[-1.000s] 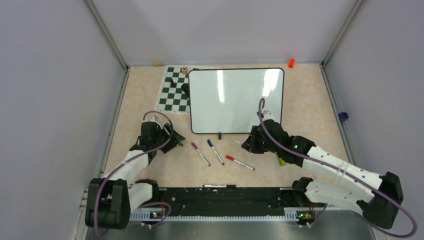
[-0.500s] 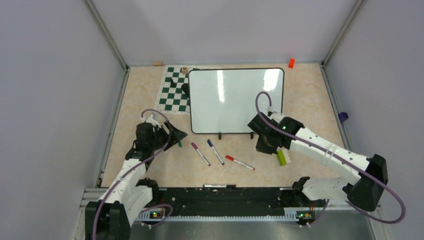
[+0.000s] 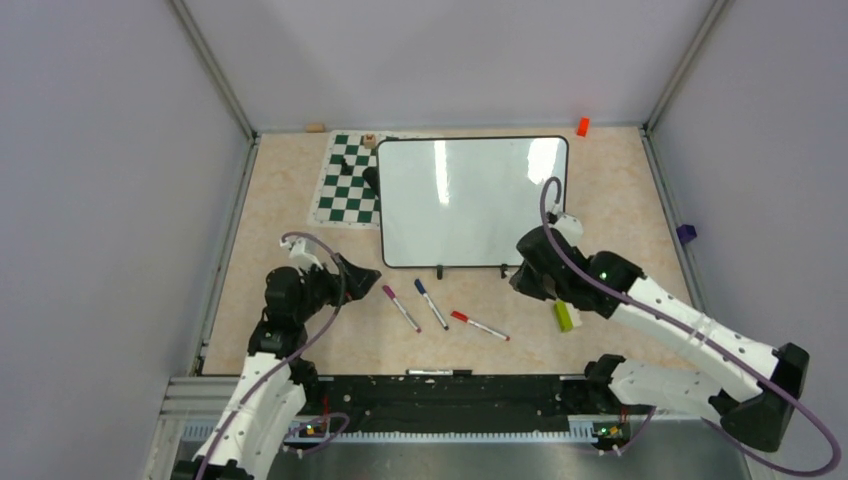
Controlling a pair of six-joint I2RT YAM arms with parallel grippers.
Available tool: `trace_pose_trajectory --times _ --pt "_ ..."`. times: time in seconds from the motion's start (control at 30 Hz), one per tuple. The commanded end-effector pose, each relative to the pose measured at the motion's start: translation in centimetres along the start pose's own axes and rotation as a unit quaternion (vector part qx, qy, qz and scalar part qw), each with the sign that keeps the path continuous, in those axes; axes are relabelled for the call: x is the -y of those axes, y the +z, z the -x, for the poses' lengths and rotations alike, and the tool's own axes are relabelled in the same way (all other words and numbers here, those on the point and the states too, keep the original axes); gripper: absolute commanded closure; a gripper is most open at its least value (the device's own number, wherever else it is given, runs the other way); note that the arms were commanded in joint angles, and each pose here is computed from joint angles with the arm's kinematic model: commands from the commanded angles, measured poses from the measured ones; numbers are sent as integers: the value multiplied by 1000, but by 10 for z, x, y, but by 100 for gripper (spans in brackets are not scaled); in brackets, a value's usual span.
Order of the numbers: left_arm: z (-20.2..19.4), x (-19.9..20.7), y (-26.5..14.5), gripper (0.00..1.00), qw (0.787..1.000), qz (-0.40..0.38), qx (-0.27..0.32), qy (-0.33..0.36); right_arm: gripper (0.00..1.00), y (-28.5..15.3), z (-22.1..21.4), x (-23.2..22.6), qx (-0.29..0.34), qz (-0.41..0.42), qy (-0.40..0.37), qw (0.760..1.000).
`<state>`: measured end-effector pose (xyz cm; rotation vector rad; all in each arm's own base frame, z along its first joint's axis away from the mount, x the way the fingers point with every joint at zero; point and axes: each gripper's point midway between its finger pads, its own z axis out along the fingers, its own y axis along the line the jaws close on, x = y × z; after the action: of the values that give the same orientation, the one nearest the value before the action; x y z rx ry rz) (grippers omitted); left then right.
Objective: Write a sentence on the whiteboard
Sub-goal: Adjust the whiteboard at the center of the board.
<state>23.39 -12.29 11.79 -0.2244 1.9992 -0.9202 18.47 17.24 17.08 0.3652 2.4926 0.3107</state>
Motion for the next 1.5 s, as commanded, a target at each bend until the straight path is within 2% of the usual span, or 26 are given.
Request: trace_pose_trajectory --times 0.0,0.07,0.2,0.4,0.7,1.0,1.17,1.47 --pt "26 27 -6 1 996 -49 58 42 100 -1 26 -45 83 143 37 986" --pt "28 32 -9 2 995 -58 68 46 100 -3 30 -46 101 162 65 979" --pt "23 38 -11 2 993 -82 66 50 100 -22 37 -50 110 192 63 973" --pt "-2 51 -9 7 984 -159 23 72 100 -34 34 -44 111 214 63 968" --pt "-2 42 -4 5 986 -146 35 78 100 -39 44 -26 159 199 -3 967" --pt "4 40 -1 1 980 -157 71 102 100 -48 75 -21 251 182 -81 947" --pt "23 21 12 1 991 -79 77 80 100 -47 74 -36 226 179 -134 948" --pt "61 30 34 1 986 -85 108 94 100 -41 57 -43 165 177 -176 954"
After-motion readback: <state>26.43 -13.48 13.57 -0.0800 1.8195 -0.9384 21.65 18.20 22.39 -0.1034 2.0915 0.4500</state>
